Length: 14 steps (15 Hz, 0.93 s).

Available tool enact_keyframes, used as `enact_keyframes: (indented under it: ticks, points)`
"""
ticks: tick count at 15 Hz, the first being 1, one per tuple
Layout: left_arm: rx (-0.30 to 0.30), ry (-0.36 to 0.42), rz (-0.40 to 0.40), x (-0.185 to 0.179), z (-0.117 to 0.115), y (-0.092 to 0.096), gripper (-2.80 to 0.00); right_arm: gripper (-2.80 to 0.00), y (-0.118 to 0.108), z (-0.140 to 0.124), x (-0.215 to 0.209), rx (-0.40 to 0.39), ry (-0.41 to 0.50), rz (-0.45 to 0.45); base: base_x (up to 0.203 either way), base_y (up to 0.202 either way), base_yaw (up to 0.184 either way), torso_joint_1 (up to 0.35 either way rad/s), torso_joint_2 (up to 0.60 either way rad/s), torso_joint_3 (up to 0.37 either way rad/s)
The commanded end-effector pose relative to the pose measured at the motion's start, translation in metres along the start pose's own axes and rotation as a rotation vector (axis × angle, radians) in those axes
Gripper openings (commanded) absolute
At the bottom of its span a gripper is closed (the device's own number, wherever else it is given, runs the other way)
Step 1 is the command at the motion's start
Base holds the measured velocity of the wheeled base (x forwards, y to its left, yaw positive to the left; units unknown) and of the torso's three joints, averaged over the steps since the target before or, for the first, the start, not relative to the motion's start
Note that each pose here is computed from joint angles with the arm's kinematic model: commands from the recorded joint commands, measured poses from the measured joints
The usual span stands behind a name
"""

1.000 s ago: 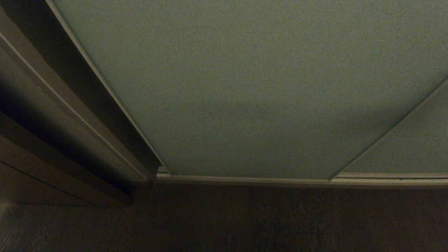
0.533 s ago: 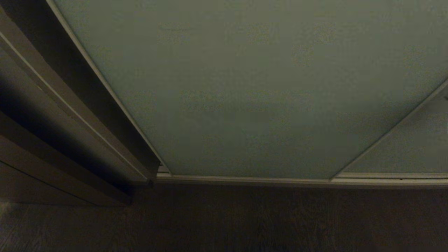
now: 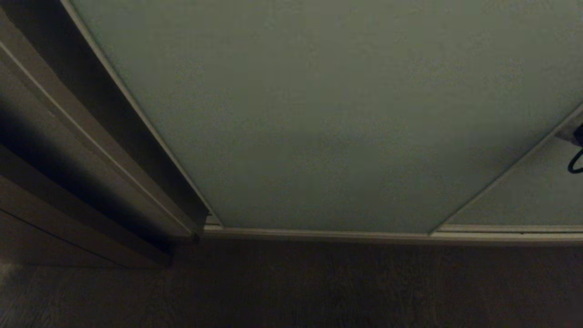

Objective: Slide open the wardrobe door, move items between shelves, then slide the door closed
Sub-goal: Close the door

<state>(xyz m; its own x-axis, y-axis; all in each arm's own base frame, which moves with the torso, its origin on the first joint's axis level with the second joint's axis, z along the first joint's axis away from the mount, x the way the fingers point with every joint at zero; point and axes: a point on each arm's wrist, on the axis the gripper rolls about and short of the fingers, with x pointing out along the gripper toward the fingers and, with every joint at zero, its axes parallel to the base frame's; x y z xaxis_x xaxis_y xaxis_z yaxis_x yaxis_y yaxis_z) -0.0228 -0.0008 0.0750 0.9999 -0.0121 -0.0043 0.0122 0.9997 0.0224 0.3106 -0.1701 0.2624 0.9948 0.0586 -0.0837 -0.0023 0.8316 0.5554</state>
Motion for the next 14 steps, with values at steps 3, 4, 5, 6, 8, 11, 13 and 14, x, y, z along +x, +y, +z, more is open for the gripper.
enact_keyframes:
  ticks: [3,4,5,6,8,11,13,14]
  points:
    - [0.000,0.002,0.000,0.000,0.000,0.000,-2.80,-2.80,0.008,-0.005,0.004,0.000,0.016,0.026,0.000,0.000,0.000,0.000,0.00,0.000]
    - [0.000,0.002,0.000,0.000,0.000,0.000,-2.80,-2.80,0.013,-0.005,0.002,-0.005,0.016,0.035,0.000,0.000,0.000,0.000,0.00,0.000]
    - [0.000,0.002,0.000,0.000,0.000,0.000,-2.80,-2.80,0.018,-0.007,0.001,-0.007,0.017,0.041,0.000,0.000,0.000,0.000,0.00,0.000]
    - [0.000,0.002,0.000,0.000,0.000,0.000,-2.80,-2.80,0.023,-0.008,-0.002,-0.010,0.018,0.049,0.000,0.000,0.000,0.000,0.00,0.000]
    - [0.000,0.002,0.000,0.000,0.000,0.000,-2.80,-2.80,0.029,-0.008,-0.005,-0.017,0.016,0.060,0.000,0.000,0.000,0.000,0.00,0.000]
    - [0.000,0.002,0.000,0.000,0.000,0.000,-2.80,-2.80,0.034,-0.012,-0.009,-0.018,0.022,0.069,0.000,0.000,0.000,0.000,0.00,0.000]
    - [0.000,0.002,0.000,0.000,0.000,0.000,-2.80,-2.80,0.039,-0.014,-0.010,-0.020,0.029,0.078,0.000,0.000,0.000,0.000,0.00,0.000]
    - [0.000,0.002,0.000,0.000,0.000,0.000,-2.80,-2.80,0.039,-0.016,-0.011,-0.018,0.034,0.078,0.000,0.000,0.000,0.000,0.00,0.000]
